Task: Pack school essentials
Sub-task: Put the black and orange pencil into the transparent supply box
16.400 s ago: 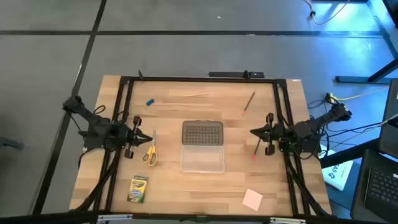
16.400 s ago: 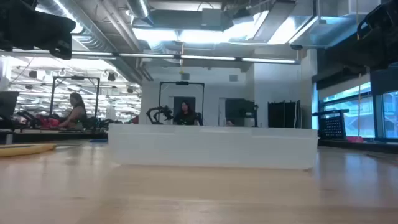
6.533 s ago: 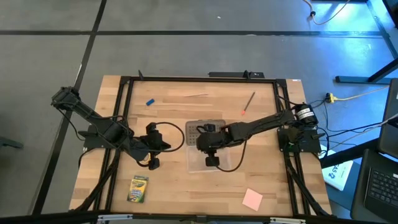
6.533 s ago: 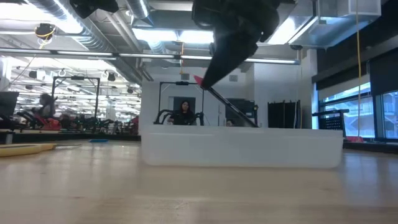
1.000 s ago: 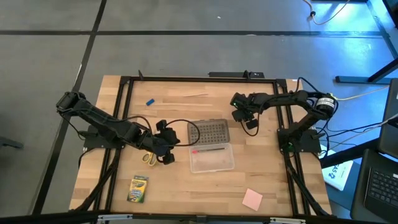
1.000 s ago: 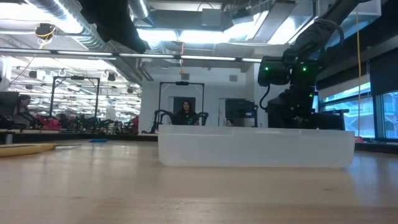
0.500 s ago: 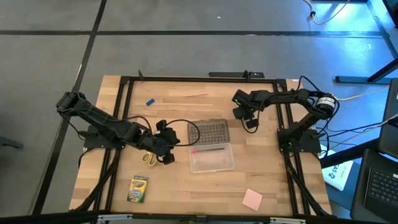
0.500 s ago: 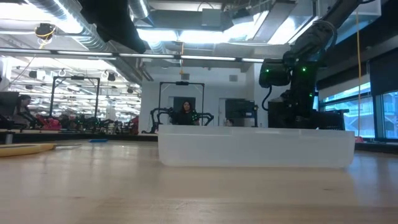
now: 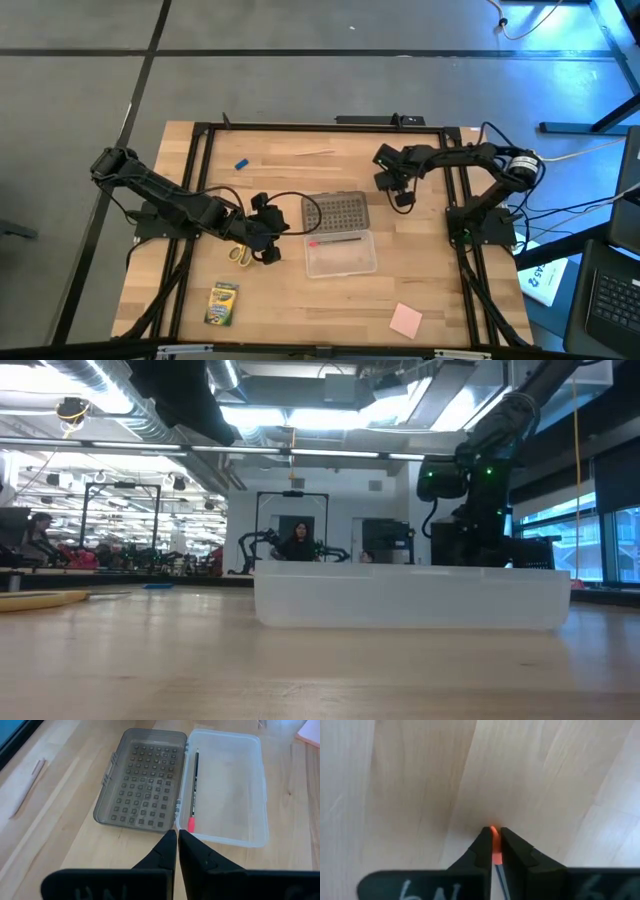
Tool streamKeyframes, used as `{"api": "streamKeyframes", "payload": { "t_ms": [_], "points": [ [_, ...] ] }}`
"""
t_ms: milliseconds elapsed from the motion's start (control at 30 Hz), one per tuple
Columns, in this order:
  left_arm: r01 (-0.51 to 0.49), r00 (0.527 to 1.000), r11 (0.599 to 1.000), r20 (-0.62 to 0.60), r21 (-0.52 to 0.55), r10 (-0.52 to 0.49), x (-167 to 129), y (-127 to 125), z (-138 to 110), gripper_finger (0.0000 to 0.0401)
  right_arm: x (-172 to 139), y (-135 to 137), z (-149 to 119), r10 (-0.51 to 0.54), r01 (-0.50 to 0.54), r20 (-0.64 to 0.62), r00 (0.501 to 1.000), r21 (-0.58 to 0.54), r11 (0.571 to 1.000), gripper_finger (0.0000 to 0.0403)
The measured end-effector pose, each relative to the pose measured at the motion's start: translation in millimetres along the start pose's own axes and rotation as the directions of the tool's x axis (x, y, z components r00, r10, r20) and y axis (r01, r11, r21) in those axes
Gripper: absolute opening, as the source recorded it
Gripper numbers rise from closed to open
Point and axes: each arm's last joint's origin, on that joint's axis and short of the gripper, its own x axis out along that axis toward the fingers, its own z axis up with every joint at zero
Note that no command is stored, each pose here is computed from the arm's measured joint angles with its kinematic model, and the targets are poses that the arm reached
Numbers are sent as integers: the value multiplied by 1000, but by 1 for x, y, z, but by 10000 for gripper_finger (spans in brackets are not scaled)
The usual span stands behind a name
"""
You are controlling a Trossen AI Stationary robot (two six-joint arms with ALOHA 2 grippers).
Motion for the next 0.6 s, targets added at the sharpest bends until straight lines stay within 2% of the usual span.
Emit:
{"api": "streamKeyframes", "payload": {
  "t_ms": [200, 300, 600],
  "points": [
    [0, 1000, 1000, 0, 0, 0, 0, 0, 0, 14, -12, -5, 9, 16, -12, -28, 999, 141, 990, 23],
    [0, 1000, 1000, 0, 1, 0, 0, 0, 0, 14, -23, -8, 19, -41, 50, -56, 998, 169, 984, 23],
    [0, 1000, 1000, 0, 1, 0, 0, 0, 0, 14, -59, 0, 51, -20, 25, -24, 1000, 226, 974, 22]
  ]
}}
